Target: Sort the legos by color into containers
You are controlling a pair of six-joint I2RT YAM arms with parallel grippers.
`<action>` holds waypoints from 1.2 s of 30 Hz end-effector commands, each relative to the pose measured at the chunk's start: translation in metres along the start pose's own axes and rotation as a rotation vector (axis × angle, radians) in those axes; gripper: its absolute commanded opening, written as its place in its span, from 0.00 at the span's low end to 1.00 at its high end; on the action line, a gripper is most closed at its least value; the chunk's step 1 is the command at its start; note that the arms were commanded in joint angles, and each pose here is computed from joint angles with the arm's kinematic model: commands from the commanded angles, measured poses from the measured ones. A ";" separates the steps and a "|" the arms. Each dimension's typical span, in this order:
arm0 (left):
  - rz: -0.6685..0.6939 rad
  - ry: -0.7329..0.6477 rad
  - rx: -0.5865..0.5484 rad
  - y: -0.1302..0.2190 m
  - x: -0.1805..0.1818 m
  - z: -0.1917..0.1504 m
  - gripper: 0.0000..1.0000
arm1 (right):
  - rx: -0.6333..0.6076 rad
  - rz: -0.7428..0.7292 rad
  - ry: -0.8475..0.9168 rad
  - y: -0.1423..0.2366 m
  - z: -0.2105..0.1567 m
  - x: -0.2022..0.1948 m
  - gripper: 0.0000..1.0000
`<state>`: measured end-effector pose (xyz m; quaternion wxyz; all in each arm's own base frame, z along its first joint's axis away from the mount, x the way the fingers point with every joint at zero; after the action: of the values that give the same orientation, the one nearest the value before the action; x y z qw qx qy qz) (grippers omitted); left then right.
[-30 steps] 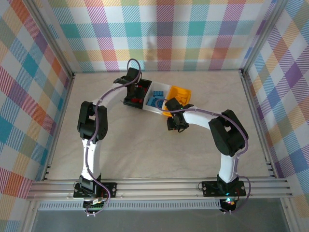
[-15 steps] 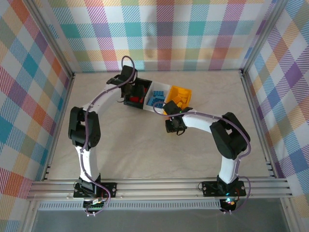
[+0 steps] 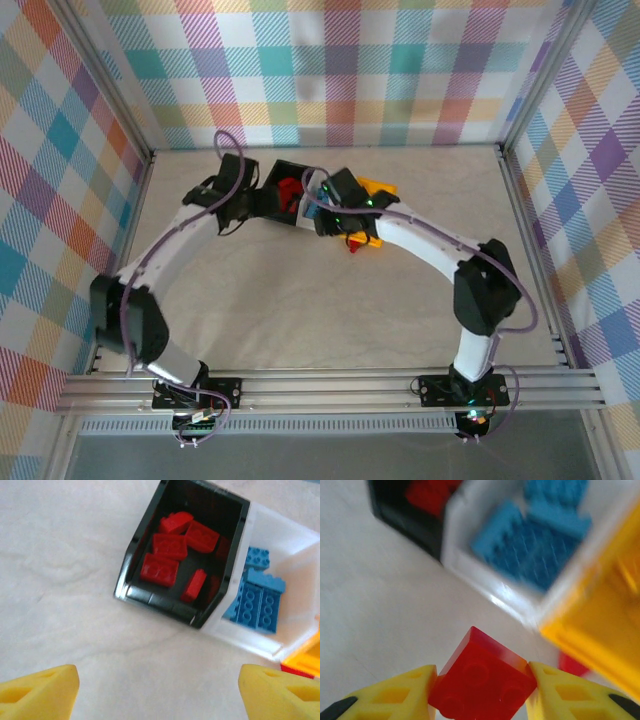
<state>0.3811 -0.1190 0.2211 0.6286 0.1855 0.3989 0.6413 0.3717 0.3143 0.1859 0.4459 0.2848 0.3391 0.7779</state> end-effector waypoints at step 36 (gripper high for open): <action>-0.152 -0.051 0.081 0.056 0.006 -0.128 0.85 | -0.299 0.145 0.150 0.021 0.127 0.046 0.72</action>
<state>0.2495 -0.1331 0.1858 0.6661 0.1953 0.4334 0.5747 0.4545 0.3910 0.2096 0.4002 0.1973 0.3072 0.8405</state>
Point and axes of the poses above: each hand's point on the last joint's axis, 136 mm out from that joint toward the fingers, its own y axis back along the fingers, its own x axis along the line the jaws close on, z = x × y, the point moved 2 cm from there along y, back along the fingers, and after that the axes turned 6 degrees about y, right-handed, at the moved point
